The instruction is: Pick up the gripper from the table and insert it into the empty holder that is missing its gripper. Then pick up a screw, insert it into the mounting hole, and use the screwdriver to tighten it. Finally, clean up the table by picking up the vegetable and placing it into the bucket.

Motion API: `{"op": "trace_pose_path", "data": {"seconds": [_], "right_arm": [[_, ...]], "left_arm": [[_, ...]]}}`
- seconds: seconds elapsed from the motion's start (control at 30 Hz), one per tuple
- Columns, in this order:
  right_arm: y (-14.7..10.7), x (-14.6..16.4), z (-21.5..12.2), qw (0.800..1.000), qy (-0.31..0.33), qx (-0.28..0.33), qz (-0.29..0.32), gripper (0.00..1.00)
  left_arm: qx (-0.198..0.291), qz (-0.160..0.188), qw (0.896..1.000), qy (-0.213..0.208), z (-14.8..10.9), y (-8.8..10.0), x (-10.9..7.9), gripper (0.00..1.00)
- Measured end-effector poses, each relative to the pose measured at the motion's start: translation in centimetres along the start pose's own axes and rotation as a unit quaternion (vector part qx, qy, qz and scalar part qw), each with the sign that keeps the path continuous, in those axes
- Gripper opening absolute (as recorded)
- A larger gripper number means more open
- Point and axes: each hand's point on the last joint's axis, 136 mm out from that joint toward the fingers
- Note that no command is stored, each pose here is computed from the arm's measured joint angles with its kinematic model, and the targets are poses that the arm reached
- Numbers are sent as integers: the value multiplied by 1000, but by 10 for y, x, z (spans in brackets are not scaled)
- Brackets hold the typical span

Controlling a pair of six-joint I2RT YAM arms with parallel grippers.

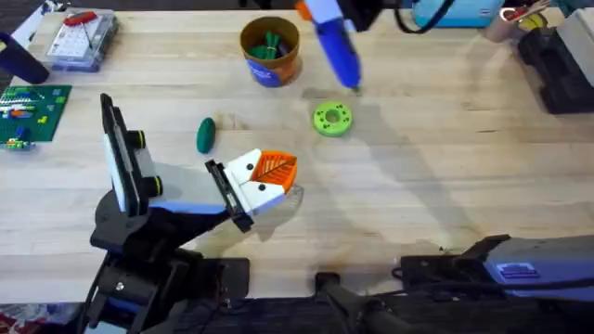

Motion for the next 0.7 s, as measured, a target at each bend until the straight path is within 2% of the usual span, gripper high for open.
{"op": "trace_pose_path", "data": {"seconds": [0.13,0.23,0.33,0.57,0.7], "right_arm": [[-47,-26,1,994,-41,96,-35,47],[-93,-34,6,981,-25,181,-68,47],[-142,-43,18,960,0,265,-91,47],[-237,-72,58,913,17,394,-104,47],[-282,-77,78,895,21,430,-120,47]], "left_arm": [[0,0,1000,0,0,0,0,8],[0,0,1000,0,0,0,0,8],[0,0,1000,0,0,0,0,7],[0,0,1000,0,0,0,0,7],[0,0,1000,0,0,0,0,7]]}}
Point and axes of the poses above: each hand's point on the last joint's axis, 136 mm out from that joint toward the fingers, its own z axis out along the fingers, its own x axis along the line the jaws close on, y = z × x, and after that the axes turned 5 degrees about -z, right-handed
